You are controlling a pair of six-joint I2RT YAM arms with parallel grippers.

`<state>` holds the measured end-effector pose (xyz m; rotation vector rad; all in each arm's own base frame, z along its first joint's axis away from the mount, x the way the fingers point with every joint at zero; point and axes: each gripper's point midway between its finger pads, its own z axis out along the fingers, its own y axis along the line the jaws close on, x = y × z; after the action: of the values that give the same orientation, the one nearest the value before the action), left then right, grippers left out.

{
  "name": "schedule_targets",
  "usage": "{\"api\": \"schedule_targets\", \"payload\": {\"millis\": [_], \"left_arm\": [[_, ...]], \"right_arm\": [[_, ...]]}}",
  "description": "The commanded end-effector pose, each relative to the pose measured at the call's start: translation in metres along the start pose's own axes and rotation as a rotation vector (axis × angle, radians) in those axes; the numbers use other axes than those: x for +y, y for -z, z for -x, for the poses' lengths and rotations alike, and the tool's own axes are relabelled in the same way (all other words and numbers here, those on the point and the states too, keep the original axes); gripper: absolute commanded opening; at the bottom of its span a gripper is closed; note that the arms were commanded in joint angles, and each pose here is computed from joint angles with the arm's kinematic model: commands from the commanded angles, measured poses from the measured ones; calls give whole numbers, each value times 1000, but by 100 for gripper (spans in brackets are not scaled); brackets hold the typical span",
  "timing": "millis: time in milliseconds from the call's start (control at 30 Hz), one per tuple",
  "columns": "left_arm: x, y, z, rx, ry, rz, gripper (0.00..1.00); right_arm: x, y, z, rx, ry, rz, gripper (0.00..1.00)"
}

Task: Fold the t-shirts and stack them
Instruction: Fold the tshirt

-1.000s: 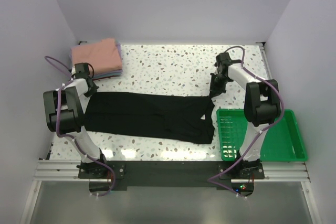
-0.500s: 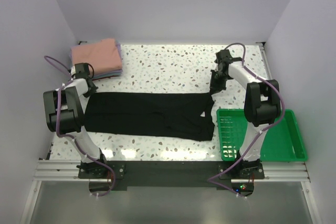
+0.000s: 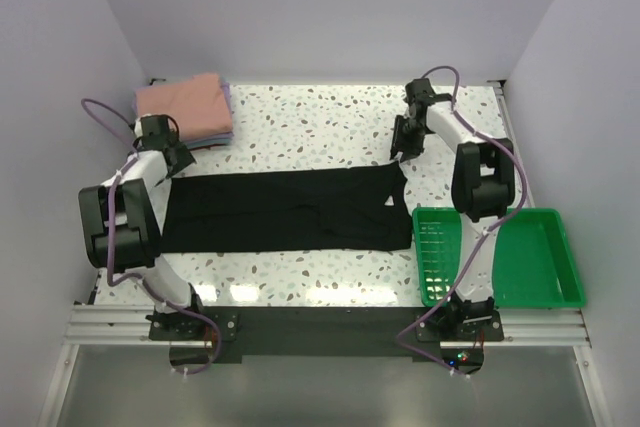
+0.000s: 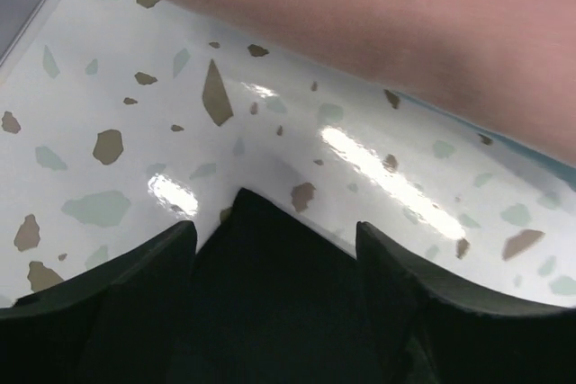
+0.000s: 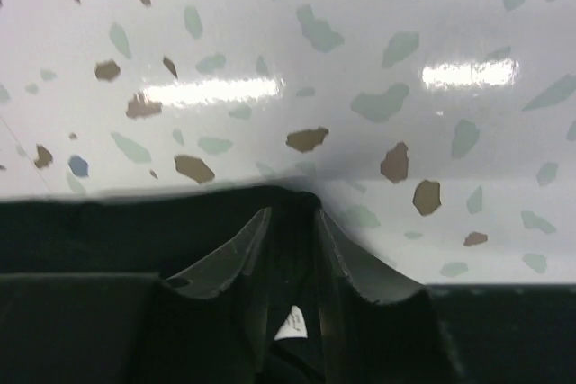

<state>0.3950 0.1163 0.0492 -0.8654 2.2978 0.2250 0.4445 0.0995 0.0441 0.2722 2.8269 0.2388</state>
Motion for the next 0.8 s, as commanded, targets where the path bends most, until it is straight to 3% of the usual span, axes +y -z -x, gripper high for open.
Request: {"api": "schedule_targets", "payload": {"millis": [0,100,300,400,633,767], "left_arm": [[-19,28,15,-62,-32,-60,78],[-35,48,12,-74,-76,-102,84],[-79,86,-4,-75,-161,-266,86],[-101,98,-23,-48,-199,-377,86],[-124,93,-82,111,-264,-532,91],[-122,87,-103,174,-270,-551,93]], "right_arm": [[6,10,32,-75,-4,3,39],[9,18,44,-112,-8,1,49],[14,58,52,-189,3,-4,56],[32,73,39,-197,31,37,53],[69,45,-40,-48,57,117,44],[71,22,-61,16,23,122,39]]}}
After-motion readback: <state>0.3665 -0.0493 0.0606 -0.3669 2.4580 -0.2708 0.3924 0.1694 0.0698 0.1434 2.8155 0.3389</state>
